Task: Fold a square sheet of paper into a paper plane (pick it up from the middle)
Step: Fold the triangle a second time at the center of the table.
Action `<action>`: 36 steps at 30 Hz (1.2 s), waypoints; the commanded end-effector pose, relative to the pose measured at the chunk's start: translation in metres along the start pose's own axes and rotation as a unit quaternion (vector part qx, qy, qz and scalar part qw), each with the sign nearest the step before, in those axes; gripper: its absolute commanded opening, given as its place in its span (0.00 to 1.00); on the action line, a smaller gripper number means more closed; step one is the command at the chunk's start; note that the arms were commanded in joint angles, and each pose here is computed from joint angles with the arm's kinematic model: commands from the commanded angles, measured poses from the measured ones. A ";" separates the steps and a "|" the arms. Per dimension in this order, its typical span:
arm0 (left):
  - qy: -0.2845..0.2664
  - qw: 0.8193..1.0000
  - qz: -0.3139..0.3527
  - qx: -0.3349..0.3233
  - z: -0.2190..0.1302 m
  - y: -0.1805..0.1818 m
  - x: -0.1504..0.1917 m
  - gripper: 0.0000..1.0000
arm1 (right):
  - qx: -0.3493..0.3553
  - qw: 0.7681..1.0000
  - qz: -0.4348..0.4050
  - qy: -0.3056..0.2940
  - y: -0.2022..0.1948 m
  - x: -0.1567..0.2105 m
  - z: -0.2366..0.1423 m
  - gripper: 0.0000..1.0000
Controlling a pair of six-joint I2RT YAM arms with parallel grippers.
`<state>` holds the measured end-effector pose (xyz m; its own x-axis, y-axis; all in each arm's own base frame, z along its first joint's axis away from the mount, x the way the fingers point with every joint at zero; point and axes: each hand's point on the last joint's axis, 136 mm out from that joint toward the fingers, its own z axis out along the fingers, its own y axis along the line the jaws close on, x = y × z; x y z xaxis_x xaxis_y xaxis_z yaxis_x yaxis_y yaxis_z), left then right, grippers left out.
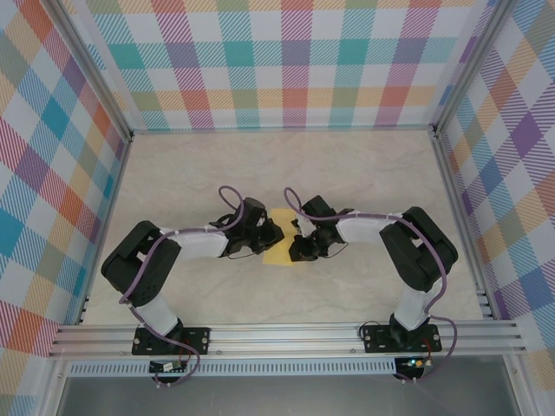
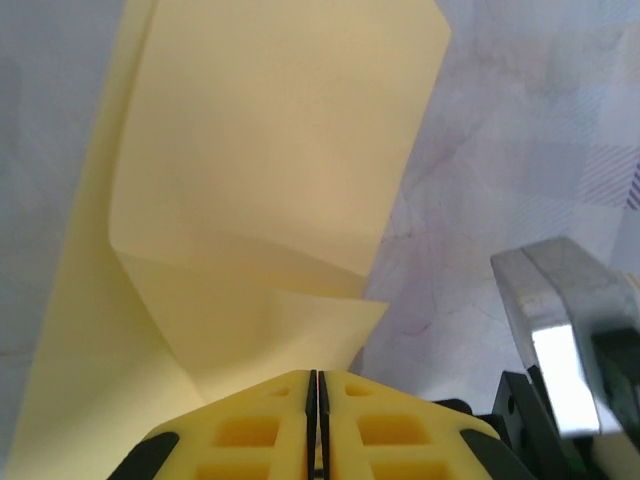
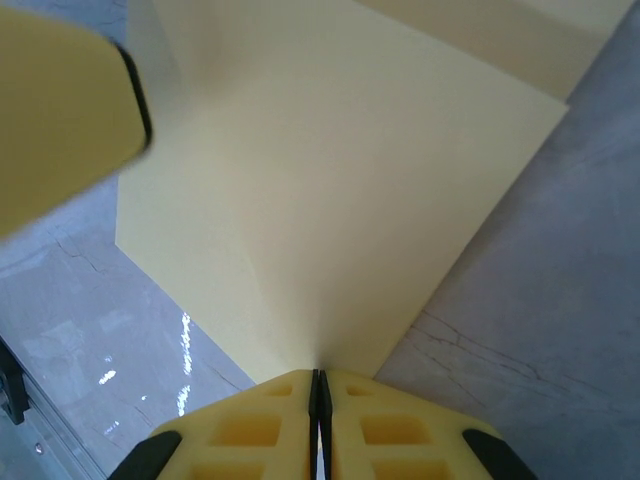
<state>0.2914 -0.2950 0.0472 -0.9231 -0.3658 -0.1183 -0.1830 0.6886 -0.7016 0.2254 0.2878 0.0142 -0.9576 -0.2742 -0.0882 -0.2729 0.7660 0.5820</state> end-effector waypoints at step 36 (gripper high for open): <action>-0.011 0.995 -0.057 -0.076 0.013 0.057 0.016 0.07 | 0.102 0.993 0.020 0.051 -0.045 0.032 0.018 0.10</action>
<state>0.2738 -0.2987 0.0192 -0.9005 -0.4343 -0.0217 -0.2992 0.6549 -0.6939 0.2250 0.2876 0.0120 -0.9607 -0.2675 -0.0745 -0.2616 0.7820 0.5657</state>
